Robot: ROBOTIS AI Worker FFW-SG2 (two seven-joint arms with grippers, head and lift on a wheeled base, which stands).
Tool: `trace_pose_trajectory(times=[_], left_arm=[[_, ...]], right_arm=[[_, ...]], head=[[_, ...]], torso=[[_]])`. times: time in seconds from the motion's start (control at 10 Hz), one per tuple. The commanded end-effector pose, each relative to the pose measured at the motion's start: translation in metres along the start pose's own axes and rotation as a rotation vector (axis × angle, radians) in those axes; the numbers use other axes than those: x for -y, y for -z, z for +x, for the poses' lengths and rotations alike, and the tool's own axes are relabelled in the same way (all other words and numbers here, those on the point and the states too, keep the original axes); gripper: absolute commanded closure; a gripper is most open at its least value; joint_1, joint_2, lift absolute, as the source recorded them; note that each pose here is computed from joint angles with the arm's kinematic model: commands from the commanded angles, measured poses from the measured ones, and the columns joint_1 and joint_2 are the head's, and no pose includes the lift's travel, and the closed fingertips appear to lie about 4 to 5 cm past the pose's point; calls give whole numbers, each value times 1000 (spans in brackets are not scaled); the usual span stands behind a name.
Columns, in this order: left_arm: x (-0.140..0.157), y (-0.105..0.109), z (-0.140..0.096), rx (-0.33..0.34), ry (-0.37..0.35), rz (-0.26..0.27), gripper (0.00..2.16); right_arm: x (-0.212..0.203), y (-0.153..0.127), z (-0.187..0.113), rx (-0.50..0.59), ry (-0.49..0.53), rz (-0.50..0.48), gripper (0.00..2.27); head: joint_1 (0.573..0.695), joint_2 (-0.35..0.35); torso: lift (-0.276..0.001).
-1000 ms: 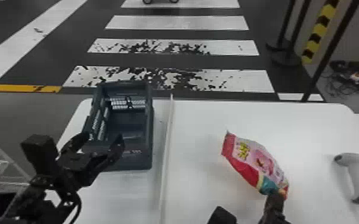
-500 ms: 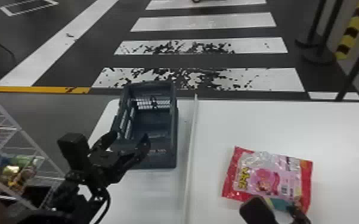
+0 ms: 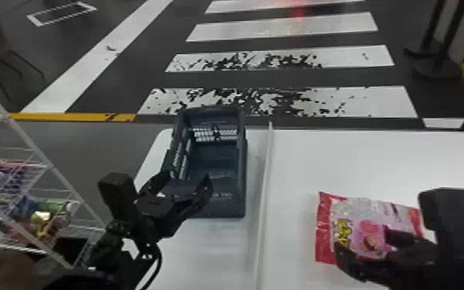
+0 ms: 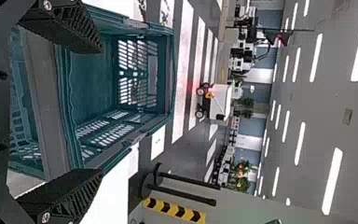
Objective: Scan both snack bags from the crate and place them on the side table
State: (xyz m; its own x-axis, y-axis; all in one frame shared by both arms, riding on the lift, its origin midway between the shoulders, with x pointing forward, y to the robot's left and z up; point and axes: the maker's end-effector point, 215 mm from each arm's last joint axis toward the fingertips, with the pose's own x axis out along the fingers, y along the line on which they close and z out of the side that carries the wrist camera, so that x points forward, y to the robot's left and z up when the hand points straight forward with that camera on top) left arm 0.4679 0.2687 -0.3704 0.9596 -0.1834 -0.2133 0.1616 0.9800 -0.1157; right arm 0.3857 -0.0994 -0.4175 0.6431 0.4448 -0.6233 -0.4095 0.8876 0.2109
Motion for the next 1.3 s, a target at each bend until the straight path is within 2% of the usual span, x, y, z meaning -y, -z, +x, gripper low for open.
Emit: trace_pose_trajectory(times=[0.0,0.1,0.4,0.5,0.6,0.7,0.8,0.9,1.0,1.2], left_arm=[[0,0,-1,-1,1,1,87],[1,1,-1,-2,1,-1,87],[1,2,-1,-3,1,-1,87],[1,2,-1,-3,1,-1,87],[0,3,-1,-5,0,-2,87],[0,3,-1,-5,0,0,87],[-1,3,-1,-6,-2,-1,87],[-1,4,-1,-7,-2,-3,87],[-2,5,-1,-9,-2,-2,87],[-2,6,0,-10,-3,-3,87]], right_arm=[[17,-41,-5,151,-36,94,63],[27,-54,-7,200,-50,145,63],[50,-60,8,259,-48,201,90],[53,-53,17,240,-50,208,218],[46,-48,26,226,-87,211,441],[45,-50,33,238,-92,198,478],[43,-56,38,245,-100,186,971],[39,-54,42,235,-97,173,1845],[38,-51,45,222,-82,151,2223],[33,-46,48,189,-90,94,2256]], head=[[695,221],[695,215],[695,174],[695,171],[695,166],[695,171],[695,177],[695,180],[695,186],[695,197]], torso=[[-95],[-95],[-95],[-95],[-95],[-95],[-95],[-95],[-95],[-95]])
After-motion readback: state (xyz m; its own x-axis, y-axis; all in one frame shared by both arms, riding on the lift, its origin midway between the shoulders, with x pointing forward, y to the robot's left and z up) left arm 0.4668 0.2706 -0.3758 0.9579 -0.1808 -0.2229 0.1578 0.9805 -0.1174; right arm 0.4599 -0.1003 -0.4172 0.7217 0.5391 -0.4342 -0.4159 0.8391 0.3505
